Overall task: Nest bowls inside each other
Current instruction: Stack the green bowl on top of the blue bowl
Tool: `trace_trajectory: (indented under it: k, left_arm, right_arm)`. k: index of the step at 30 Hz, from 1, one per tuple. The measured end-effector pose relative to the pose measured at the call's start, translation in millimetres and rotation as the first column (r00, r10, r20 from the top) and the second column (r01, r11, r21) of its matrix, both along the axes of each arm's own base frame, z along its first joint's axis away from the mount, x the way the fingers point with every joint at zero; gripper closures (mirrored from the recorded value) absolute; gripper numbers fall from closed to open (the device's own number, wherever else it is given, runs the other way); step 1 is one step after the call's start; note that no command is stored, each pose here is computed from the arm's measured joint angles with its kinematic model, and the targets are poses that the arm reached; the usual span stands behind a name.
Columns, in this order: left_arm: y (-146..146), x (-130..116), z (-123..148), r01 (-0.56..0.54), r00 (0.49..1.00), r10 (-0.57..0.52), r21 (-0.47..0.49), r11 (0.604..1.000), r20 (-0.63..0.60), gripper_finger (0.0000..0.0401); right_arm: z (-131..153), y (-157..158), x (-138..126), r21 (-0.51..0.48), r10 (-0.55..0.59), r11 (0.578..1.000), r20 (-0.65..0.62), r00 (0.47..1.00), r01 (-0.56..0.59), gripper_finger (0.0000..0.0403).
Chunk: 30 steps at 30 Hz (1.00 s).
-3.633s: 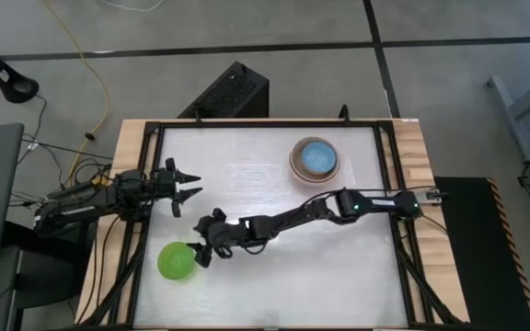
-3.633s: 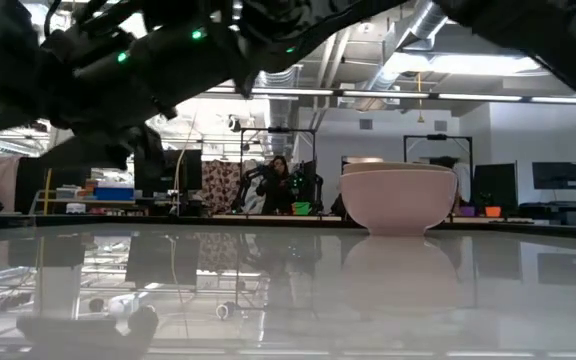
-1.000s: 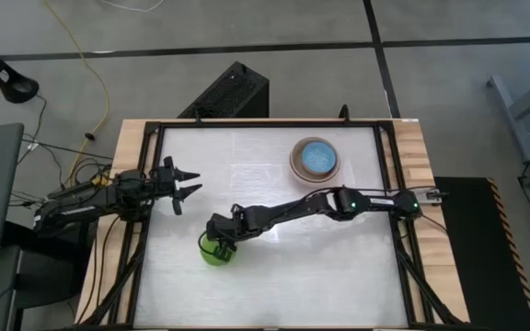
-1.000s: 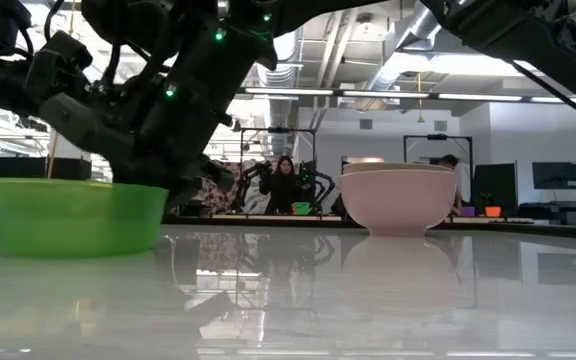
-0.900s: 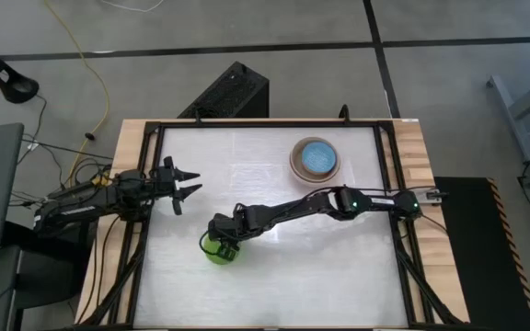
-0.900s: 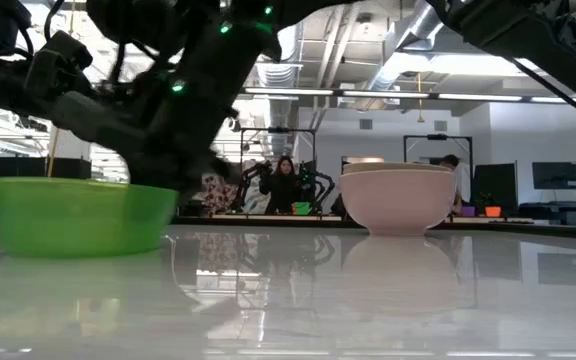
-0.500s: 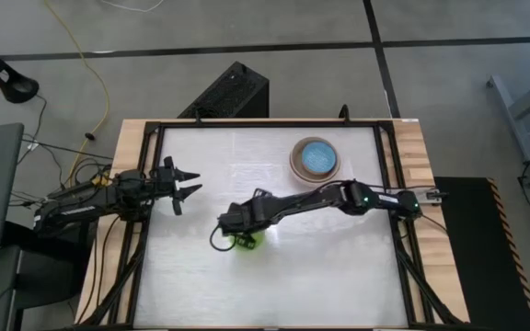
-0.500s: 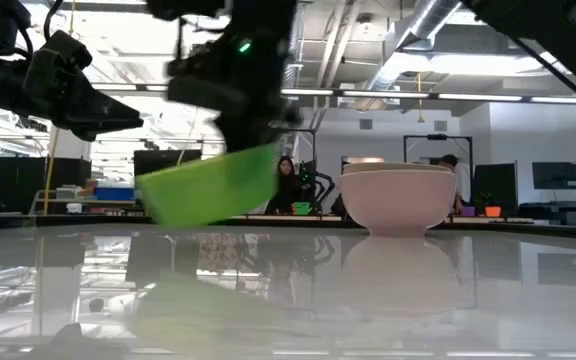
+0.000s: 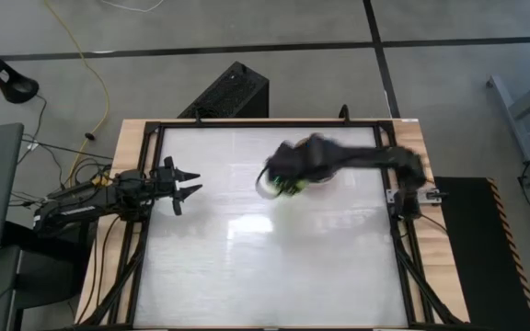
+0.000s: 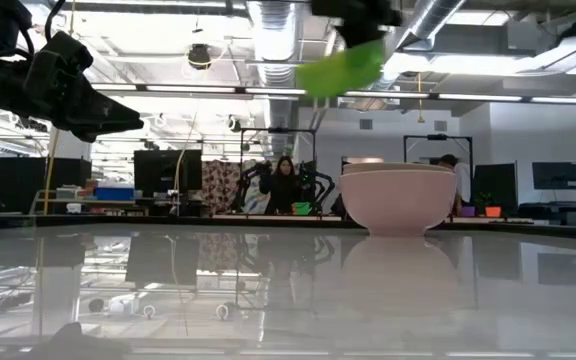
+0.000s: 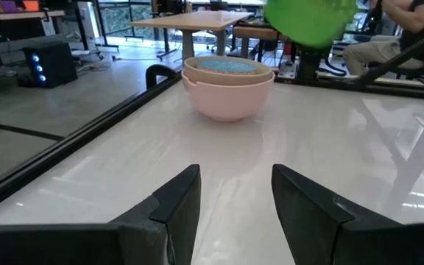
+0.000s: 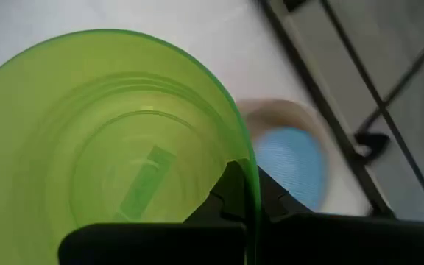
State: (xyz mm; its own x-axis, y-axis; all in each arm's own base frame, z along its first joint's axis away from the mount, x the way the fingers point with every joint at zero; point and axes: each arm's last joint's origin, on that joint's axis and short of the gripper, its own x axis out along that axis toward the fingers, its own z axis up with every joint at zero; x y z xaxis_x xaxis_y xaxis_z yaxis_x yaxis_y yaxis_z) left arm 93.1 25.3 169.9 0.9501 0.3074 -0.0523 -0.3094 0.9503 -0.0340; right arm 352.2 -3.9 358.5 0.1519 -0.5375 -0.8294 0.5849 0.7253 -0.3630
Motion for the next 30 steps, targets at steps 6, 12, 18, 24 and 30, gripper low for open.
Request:
trace_trajectory:
  k: [6,12,18,24,30]
  left_arm:
    - [0,0,0,0.000,1.000,0.000,0.000,1.000,0.000,0.0244]
    - [0,0,0,0.001,1.000,-0.001,0.000,1.000,0.000,0.0244]
    - [0,0,0,0.000,1.000,0.000,0.000,1.000,0.000,0.0244]
    - [0,0,0,0.000,1.000,0.000,0.000,1.000,0.000,0.0244]
    - [0,0,0,0.000,1.000,0.000,0.000,1.000,0.000,0.0244]
  right_arm:
    - [10,-51,-77,0.041,-0.162,0.987,0.166,0.973,0.157,0.0398]
    - [-25,-89,-128,0.195,-0.240,0.965,0.384,0.892,0.175,0.0398]
    - [-68,-113,-154,0.317,-0.333,0.926,0.420,0.844,0.207,0.0398]
    - [-98,-129,-156,0.336,-0.333,0.922,0.428,0.840,0.195,0.0398]
    - [-113,-143,-151,0.327,-0.329,0.923,0.394,0.858,0.204,0.0398]
